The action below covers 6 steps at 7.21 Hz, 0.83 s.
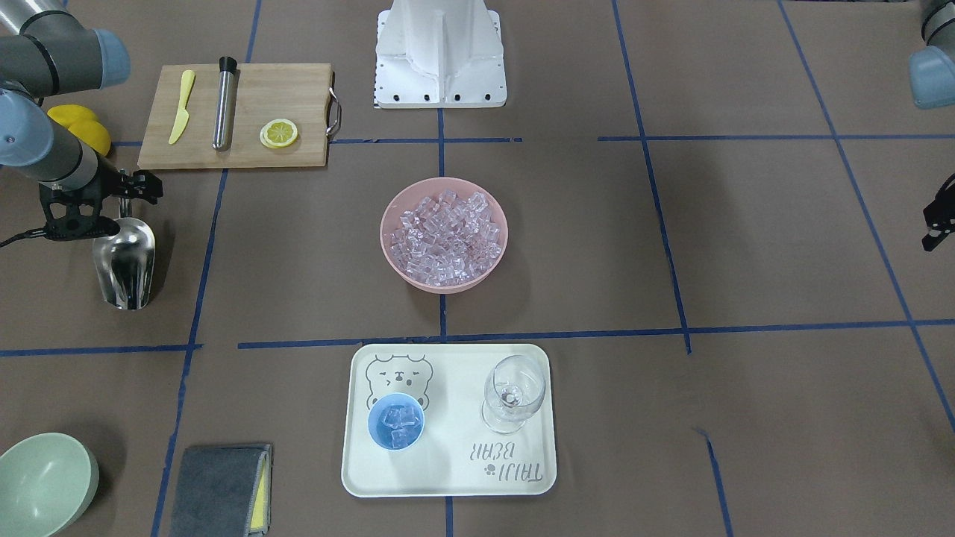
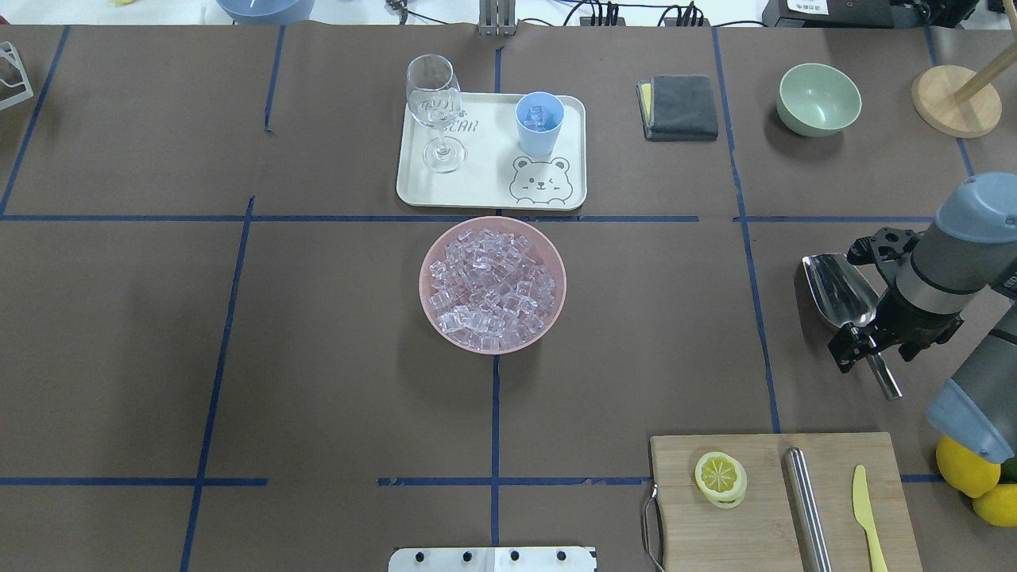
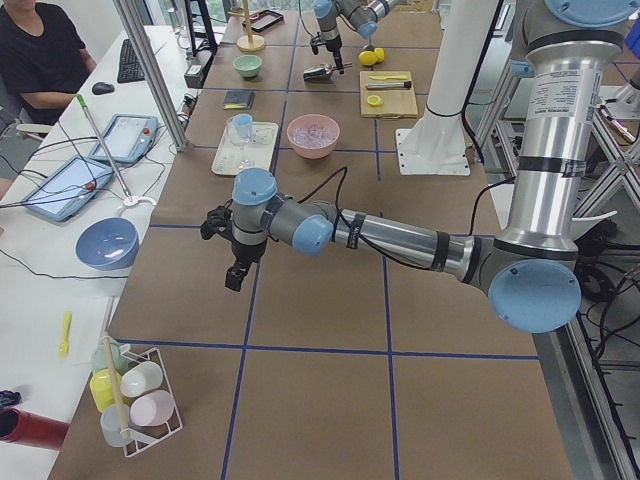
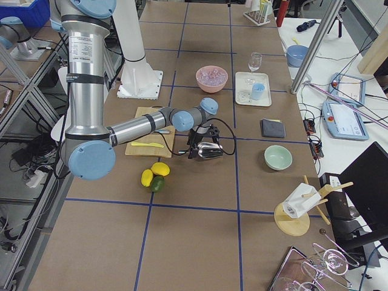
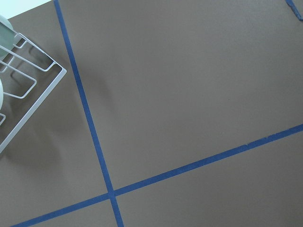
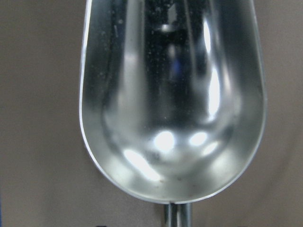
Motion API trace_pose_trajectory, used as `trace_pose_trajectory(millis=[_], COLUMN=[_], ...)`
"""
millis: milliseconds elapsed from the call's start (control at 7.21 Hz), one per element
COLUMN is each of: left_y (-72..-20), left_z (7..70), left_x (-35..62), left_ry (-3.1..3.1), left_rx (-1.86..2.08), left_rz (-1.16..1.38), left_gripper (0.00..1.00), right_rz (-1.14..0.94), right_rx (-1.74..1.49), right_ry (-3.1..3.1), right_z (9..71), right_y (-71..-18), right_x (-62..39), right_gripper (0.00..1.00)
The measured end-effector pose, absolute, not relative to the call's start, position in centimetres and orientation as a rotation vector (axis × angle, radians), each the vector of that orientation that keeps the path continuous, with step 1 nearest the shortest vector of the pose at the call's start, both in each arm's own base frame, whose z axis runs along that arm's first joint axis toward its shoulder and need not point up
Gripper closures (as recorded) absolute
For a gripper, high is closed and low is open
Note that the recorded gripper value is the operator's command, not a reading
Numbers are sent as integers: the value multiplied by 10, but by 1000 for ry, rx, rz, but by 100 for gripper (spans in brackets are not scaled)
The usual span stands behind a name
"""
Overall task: Put ice in cup with scoop
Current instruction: 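Lower the scoop onto the table and open the right gripper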
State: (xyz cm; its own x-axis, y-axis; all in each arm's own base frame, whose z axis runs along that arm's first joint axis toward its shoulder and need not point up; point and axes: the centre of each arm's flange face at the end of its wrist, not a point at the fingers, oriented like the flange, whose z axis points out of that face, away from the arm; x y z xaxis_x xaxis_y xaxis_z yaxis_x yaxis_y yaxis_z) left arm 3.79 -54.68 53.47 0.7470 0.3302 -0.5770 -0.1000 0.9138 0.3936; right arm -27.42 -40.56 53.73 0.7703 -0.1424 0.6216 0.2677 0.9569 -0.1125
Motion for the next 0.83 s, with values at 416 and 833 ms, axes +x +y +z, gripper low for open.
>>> trace_pose_trajectory(millis=[416, 833], left_y=[-546, -539], left_z=[531, 539], left_x=[34, 30], left_ry=[690, 690], left_rx=[360, 341], left_rz=[236, 224], left_gripper=[0, 0], right_rz=[-110, 12], right_rx=[-95, 2], right_ry=[-699, -695], right_z=[506, 512], right_y=[-437, -473], right_x=[-208, -115], right_gripper=[0, 0])
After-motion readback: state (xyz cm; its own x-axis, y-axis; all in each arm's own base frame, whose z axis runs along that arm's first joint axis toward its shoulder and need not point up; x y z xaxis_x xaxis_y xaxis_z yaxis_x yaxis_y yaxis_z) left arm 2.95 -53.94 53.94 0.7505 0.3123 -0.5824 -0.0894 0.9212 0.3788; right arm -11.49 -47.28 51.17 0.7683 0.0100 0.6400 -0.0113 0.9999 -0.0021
